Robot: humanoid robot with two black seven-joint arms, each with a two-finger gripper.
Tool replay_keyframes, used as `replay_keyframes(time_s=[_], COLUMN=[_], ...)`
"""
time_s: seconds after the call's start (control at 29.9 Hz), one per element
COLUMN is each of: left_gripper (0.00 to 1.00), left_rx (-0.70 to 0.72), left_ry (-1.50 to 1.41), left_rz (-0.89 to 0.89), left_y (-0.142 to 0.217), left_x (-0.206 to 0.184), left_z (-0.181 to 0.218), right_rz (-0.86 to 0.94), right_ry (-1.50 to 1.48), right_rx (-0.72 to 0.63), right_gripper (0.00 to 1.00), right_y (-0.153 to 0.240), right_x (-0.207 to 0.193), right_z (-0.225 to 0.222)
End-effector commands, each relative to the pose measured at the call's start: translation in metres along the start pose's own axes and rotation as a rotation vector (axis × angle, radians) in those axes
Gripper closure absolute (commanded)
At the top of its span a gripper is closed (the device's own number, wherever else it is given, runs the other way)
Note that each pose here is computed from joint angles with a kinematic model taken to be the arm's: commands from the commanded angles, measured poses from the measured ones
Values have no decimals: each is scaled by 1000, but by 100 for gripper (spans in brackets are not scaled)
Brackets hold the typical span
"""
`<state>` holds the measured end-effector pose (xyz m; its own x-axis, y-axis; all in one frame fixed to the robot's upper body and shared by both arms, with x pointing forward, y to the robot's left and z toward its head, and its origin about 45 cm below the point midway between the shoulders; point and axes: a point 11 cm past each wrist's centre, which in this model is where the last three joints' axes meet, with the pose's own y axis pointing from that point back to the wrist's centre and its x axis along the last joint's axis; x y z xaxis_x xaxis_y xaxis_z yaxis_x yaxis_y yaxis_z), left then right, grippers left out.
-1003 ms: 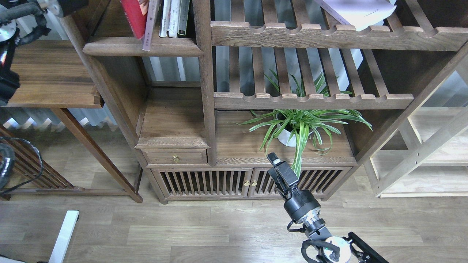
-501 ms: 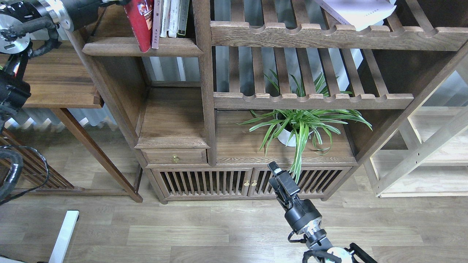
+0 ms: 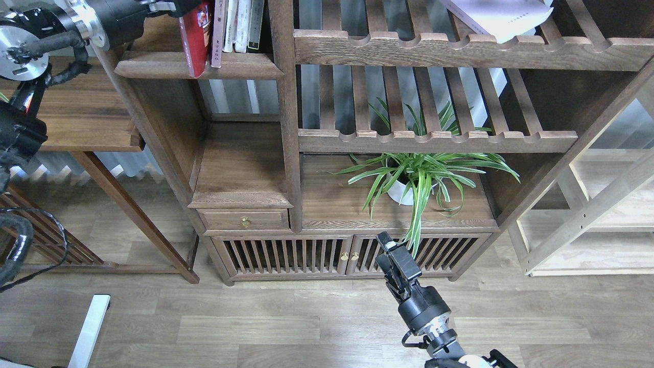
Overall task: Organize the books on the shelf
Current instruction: 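Insert the book upright beside the white books on the top shelf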
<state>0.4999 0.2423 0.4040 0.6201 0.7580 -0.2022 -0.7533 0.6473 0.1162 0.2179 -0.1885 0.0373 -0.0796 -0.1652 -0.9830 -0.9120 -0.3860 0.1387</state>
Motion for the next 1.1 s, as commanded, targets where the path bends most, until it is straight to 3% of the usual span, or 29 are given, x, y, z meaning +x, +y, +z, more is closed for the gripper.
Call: replay_keyframes(time_s=[0.0, 0.23, 0.67, 0.84, 1.07], left_gripper=[53, 48, 45, 34, 31], left_rx=[-7, -3, -18, -20, -33], left_ry=[-34, -71, -86, -83, -84], left_rz=[8, 40, 17, 16, 7], left_y=[9, 28, 28, 28, 29], left_x=[2, 14, 6, 5, 3], left_z=[9, 14, 19, 18, 23], right_rz=[-2, -32, -38, -38, -40], right_ry=[0, 12, 15, 16, 18], right_rx=[1, -2, -1, 0, 20], right_gripper=[1, 1, 1, 1, 1], right_y=[0, -12, -14, -14, -15], right_x=[-1, -10, -12, -12, -12], right_z=[0, -5, -6, -6, -13])
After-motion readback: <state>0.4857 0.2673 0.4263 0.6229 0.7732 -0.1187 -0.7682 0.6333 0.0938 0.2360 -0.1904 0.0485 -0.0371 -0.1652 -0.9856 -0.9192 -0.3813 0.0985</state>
